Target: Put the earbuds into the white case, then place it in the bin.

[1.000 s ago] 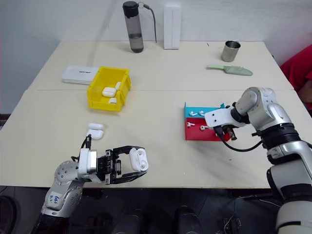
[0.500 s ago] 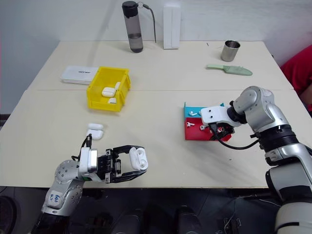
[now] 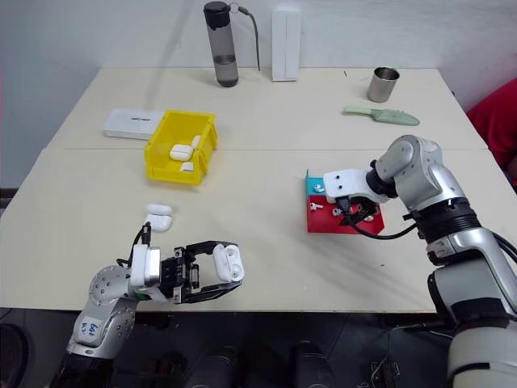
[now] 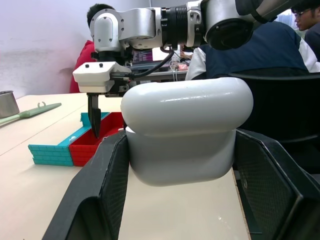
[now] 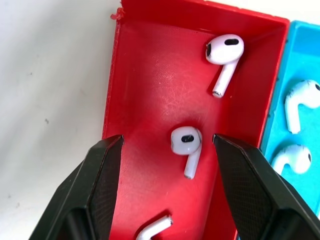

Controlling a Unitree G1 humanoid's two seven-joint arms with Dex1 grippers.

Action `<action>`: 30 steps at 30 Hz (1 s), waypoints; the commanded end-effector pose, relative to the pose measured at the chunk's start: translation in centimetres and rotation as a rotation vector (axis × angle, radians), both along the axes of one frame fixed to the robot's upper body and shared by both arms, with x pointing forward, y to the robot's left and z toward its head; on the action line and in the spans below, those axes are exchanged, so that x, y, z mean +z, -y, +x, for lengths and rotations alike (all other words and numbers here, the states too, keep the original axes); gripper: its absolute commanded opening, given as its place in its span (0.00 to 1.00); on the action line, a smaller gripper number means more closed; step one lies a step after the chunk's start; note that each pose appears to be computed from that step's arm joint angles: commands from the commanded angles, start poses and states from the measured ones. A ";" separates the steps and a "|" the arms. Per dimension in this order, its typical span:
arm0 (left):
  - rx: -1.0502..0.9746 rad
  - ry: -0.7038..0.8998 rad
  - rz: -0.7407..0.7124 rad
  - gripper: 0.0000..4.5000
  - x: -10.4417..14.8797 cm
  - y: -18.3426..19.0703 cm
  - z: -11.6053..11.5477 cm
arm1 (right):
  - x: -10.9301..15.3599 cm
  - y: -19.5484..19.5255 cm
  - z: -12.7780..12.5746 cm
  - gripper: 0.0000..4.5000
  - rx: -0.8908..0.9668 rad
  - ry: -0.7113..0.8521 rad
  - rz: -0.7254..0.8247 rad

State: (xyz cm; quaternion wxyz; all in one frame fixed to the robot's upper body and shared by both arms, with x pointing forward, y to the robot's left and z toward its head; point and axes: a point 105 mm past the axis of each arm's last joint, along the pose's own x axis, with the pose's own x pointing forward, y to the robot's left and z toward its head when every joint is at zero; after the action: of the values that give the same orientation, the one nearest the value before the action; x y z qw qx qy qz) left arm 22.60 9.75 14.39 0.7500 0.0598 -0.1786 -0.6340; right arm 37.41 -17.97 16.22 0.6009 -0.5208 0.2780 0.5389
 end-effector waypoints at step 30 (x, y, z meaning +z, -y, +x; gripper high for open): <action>0.006 0.040 -0.003 0.63 0.5 -0.2 -0.5 | 0.3 0.1 0.4 0.44 -0.008 0.004 -0.014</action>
State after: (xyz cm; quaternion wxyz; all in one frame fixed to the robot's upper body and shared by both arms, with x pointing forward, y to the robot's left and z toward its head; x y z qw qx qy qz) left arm 22.49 9.99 14.12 0.7551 0.0610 -0.1747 -0.6290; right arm 37.79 -18.43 15.59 0.5932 -0.5282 0.2970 0.5300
